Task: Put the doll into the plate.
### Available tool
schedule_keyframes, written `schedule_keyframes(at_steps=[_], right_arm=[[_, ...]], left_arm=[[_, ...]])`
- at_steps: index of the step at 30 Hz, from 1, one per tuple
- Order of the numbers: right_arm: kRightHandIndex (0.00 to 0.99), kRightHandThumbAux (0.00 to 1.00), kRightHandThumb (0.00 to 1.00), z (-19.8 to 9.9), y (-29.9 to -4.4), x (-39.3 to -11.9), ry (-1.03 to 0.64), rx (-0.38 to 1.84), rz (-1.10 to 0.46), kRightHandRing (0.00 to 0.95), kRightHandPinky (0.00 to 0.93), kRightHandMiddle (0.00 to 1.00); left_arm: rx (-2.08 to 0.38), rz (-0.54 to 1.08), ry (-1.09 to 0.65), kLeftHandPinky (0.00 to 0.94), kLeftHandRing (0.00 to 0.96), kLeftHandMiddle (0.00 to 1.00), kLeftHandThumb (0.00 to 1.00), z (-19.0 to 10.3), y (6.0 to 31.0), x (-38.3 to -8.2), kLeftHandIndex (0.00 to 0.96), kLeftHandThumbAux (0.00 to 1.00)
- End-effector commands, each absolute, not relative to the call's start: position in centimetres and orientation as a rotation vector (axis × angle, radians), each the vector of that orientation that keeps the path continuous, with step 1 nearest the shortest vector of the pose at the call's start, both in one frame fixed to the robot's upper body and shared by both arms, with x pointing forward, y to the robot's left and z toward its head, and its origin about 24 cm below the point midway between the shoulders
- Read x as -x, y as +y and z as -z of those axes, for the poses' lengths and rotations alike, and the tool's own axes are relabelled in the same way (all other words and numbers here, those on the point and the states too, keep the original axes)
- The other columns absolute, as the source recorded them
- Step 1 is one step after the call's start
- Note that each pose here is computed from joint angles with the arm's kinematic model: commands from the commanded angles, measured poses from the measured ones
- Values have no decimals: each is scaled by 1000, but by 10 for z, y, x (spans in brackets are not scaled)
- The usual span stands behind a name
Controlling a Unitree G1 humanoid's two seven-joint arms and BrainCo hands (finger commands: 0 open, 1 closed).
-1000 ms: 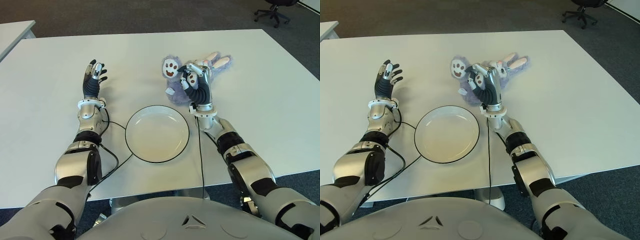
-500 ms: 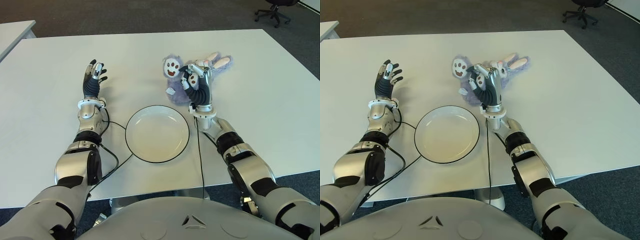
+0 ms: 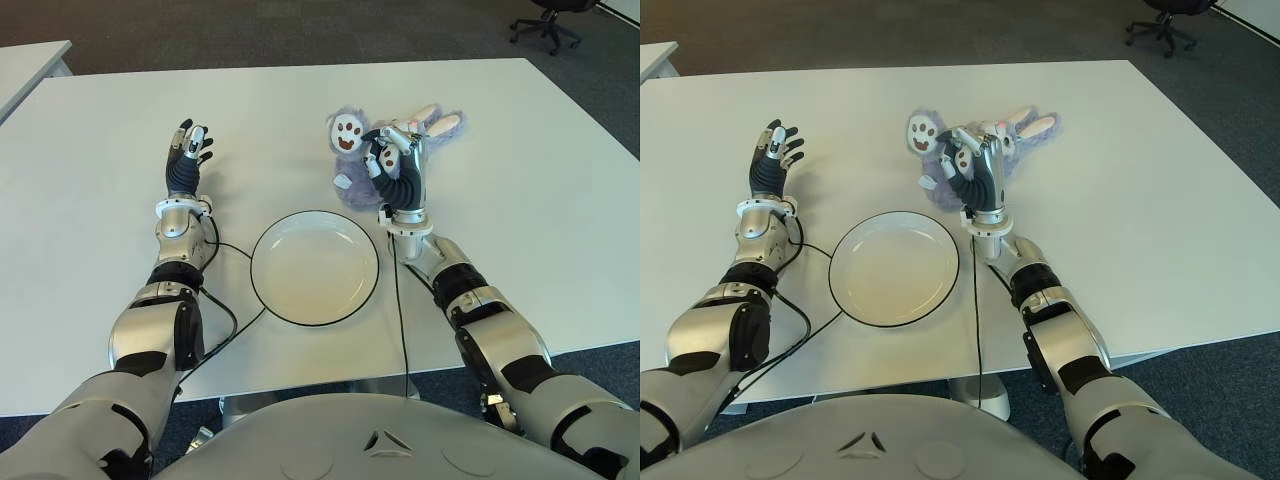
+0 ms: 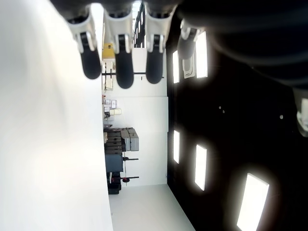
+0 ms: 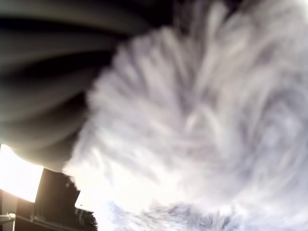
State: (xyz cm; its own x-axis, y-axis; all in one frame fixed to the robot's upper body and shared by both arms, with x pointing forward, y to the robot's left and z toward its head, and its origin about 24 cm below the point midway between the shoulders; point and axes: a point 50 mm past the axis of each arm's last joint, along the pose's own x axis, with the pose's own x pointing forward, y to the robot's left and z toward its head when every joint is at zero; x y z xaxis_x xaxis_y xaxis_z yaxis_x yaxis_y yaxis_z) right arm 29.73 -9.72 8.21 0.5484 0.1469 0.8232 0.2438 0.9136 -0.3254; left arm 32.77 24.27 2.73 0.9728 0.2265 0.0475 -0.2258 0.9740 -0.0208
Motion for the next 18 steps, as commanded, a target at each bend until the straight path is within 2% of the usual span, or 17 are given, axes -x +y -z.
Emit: schedule_keyframes(at_steps=[1,18], right_arm=[[437,720,702,35,-109,-222,-443,494,79,878,859,877],[438,718,705,14,-113,-243,-539,457,104,884,868,883]], left_arm=[[88,-252,136,212,199,186,0,18,231,-303,79,320],[104,-237,155,199,171,154,0,21,228,-304,56,340]])
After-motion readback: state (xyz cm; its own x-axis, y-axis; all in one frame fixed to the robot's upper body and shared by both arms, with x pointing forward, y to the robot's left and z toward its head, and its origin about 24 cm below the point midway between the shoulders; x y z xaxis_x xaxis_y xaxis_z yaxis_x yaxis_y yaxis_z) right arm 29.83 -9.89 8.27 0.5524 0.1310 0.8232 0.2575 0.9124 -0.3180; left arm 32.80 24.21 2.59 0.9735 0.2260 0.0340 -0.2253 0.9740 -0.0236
